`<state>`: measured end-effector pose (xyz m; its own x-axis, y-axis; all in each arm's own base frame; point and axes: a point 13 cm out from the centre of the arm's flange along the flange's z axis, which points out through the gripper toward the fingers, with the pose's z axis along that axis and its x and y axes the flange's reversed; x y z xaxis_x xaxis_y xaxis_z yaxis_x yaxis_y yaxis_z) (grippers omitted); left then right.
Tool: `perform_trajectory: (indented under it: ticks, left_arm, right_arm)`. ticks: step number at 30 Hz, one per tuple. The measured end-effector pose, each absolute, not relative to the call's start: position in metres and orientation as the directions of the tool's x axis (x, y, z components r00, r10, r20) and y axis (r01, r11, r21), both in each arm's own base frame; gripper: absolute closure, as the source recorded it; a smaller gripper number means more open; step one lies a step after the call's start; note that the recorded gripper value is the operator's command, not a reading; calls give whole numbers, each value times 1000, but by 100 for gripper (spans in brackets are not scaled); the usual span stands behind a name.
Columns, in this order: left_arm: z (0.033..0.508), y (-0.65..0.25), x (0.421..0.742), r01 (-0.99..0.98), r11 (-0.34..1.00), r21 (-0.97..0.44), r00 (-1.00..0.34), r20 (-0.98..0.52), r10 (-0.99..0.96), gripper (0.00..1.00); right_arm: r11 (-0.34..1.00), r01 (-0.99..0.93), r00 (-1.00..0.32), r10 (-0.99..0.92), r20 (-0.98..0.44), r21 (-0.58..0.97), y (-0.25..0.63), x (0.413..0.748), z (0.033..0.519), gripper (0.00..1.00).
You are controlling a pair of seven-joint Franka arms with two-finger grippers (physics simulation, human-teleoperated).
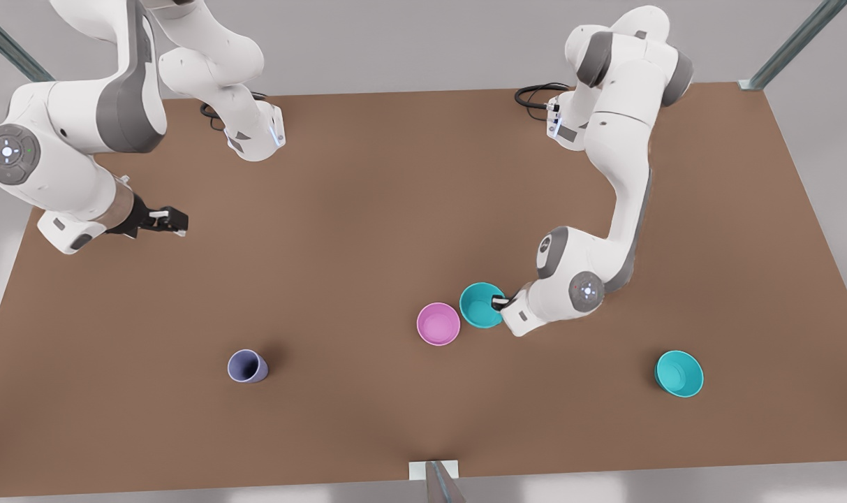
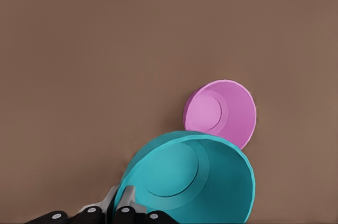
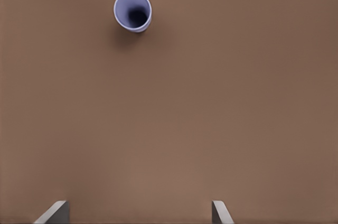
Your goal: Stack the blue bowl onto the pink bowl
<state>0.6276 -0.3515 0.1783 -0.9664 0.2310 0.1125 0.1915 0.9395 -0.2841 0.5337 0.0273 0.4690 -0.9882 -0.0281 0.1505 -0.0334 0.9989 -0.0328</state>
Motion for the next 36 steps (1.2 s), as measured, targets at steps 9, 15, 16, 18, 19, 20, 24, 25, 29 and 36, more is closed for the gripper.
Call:
perform_trajectory:
  ticks: [9, 15, 16, 18, 19, 20, 24, 25, 29, 36]
  left_arm:
    - [132, -423, 622, 28, 975, -220, -983, 173, 68, 79]
    - [125, -420, 621, -95, 977, -189, -978, 200, -57, 79]
    - [125, -420, 622, -112, 976, -186, -977, 201, -74, 79]
    - [126, -421, 623, -144, 972, -184, -974, 203, -106, 79]
    - [127, -423, 623, -158, 970, -185, -972, 204, -119, 79]
    - [128, -425, 623, -171, 967, -188, -970, 206, -131, 79]
    - [129, -430, 624, -219, 957, -192, -961, 210, -178, 79]
    - [130, -431, 625, -229, 954, -193, -960, 210, -188, 79]
    - [131, -433, 628, -267, 943, -198, -952, 204, -226, 79]
    - [123, -432, 630, -318, 929, -191, -938, 207, -278, 79]
  right_arm:
    - [997, -69, -983, -63, 170, -27, 23, 531, 466, 0]
    - [996, -85, -981, -79, 179, -25, 22, 531, 463, 0]
    - [996, -88, -980, -83, 180, -25, 23, 531, 462, 0]
    - [995, -95, -979, -89, 182, -24, 24, 531, 462, 0]
    - [995, -98, -979, -92, 182, -23, 24, 531, 462, 0]
    - [995, -101, -979, -95, 182, -23, 25, 531, 462, 0]
    - [994, -110, -977, -104, 184, -22, 26, 531, 461, 0]
    - [994, -111, -977, -106, 184, -22, 26, 531, 461, 0]
    - [993, -115, -977, -109, 185, -21, 25, 531, 461, 0]
    - [993, -120, -976, -114, 187, -20, 24, 531, 460, 0]
